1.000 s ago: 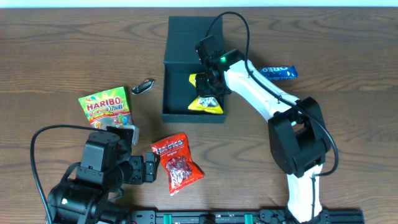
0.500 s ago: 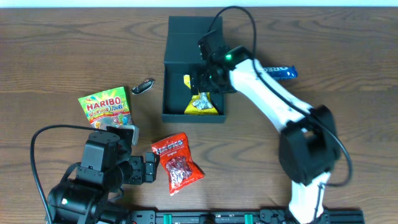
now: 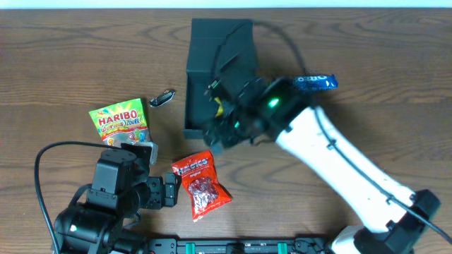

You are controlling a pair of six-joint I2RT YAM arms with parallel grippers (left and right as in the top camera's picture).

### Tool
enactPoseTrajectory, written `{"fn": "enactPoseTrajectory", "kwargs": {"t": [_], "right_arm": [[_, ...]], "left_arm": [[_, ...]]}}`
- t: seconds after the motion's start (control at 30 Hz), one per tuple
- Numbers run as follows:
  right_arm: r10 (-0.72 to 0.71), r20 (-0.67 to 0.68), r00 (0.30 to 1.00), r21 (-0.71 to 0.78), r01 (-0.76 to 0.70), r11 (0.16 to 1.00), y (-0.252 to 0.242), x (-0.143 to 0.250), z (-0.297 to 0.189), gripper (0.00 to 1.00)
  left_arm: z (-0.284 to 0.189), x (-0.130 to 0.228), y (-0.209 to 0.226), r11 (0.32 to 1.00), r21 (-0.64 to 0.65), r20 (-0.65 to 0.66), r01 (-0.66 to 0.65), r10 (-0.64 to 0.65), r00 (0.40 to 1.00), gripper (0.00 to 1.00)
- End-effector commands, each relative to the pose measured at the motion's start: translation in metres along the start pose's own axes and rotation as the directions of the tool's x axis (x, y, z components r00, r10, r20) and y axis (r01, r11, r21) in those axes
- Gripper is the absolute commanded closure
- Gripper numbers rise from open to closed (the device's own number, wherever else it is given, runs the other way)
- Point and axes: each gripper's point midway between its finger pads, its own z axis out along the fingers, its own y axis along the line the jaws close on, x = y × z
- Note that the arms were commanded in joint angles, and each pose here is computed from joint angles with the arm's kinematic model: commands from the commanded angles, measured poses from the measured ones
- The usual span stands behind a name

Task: Pack container
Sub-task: 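Move the right gripper to the red Hacks bag and grasp it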

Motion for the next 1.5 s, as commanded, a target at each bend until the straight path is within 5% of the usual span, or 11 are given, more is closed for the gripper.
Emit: {"fn": "enactPoseTrajectory", "kwargs": {"t": [0.0, 0.47, 0.77, 0.97, 1.47], "right_arm": [[-0.058, -0.043, 0.997, 0.137, 0.064, 0.988, 0.003, 0.023, 0.022, 0.01], [-0.009, -0.165, 0.986, 0.117, 0.029, 0.993, 0.017, 0.098, 0.109, 0.01], [-0.099, -0.125, 0.987, -0.047, 0.093, 0.994, 0.062, 0.100, 0.122, 0.01], [-0.116, -0.105, 0.988, -0.003, 0.117, 0.993, 0.059, 0.099, 0.122, 0.01], [0.079, -0.116, 0.990, 0.115, -0.066, 0.991, 0.043, 0.102, 0.169, 0.01]], "left_arm": [[-0.004, -0.004, 0.001, 1.000, -0.014, 0.014, -0.024, 0.024, 1.000, 0.05], [-0.008, -0.006, 0.012, 0.997, -0.079, 0.048, -0.004, 0.008, 0.999, 0.05], [-0.023, -0.013, 0.035, 0.975, -0.192, 0.168, 0.115, -0.083, 0.982, 0.05], [-0.053, -0.017, 0.057, 0.932, -0.256, 0.347, 0.258, -0.161, 0.924, 0.05], [-0.058, -0.016, 0.056, 0.932, -0.236, 0.374, 0.276, -0.176, 0.911, 0.05]]}}
